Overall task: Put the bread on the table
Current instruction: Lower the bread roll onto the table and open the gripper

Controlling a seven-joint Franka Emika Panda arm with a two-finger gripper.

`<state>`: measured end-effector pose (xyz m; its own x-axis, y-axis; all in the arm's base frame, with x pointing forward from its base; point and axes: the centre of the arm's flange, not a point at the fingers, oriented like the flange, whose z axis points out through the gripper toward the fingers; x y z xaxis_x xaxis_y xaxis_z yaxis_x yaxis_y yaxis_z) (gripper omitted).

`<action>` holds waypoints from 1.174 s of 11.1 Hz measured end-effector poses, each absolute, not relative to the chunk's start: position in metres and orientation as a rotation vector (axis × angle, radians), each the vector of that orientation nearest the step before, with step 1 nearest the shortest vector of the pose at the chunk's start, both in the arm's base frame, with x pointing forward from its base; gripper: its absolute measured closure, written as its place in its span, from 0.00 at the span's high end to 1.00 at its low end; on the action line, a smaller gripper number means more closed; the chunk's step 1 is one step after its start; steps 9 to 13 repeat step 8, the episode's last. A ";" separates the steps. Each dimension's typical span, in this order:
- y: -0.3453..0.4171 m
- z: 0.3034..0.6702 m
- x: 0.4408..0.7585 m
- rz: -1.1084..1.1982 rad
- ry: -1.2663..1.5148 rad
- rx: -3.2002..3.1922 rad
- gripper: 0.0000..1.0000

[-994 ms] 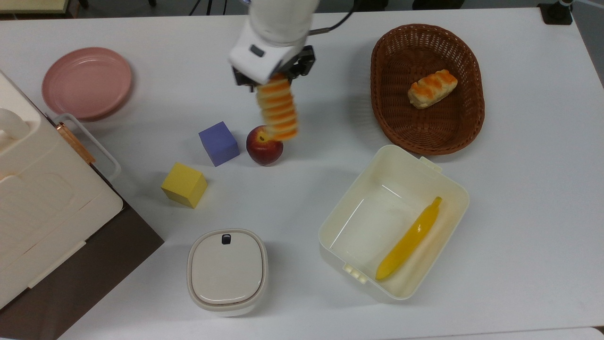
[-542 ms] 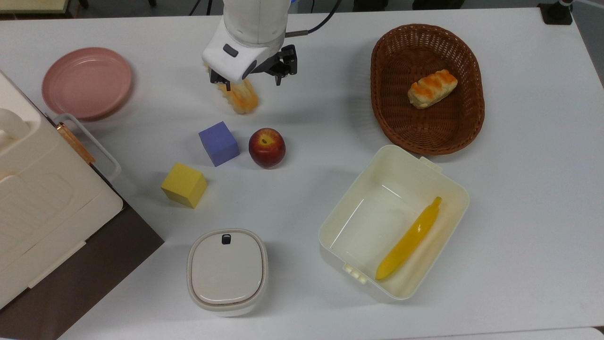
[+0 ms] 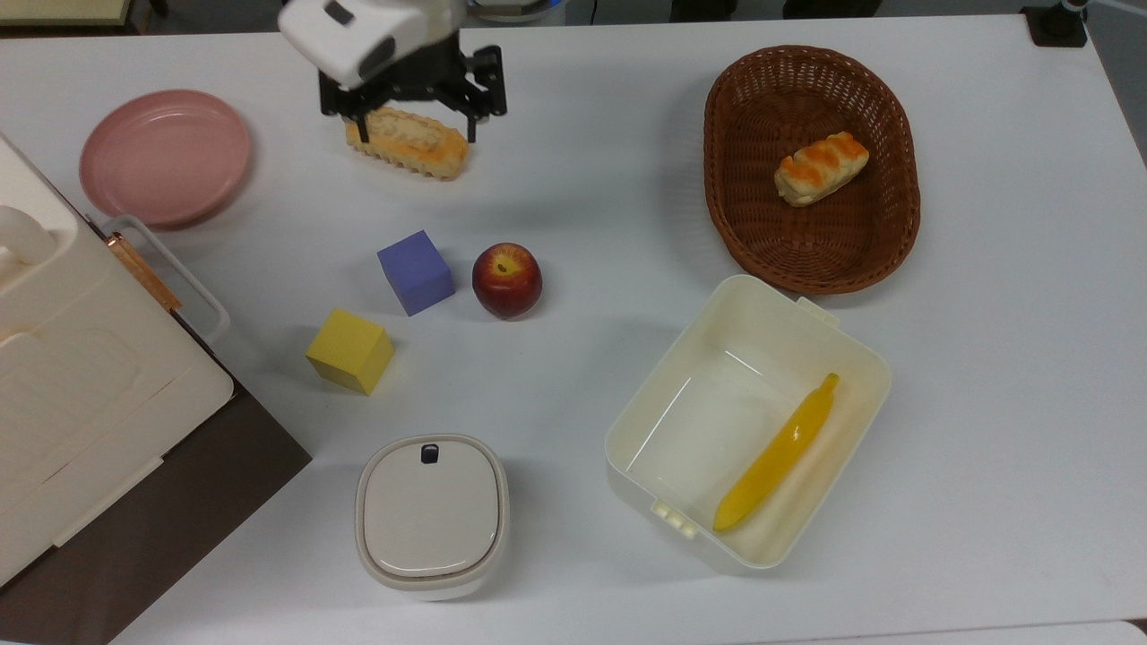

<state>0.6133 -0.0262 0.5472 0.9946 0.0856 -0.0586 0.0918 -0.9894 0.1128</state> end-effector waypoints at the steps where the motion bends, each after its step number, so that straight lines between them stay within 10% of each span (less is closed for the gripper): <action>1: -0.030 0.558 0.610 -0.052 0.090 3.031 1.00; 13: -0.036 0.633 0.564 0.040 -0.175 3.200 1.00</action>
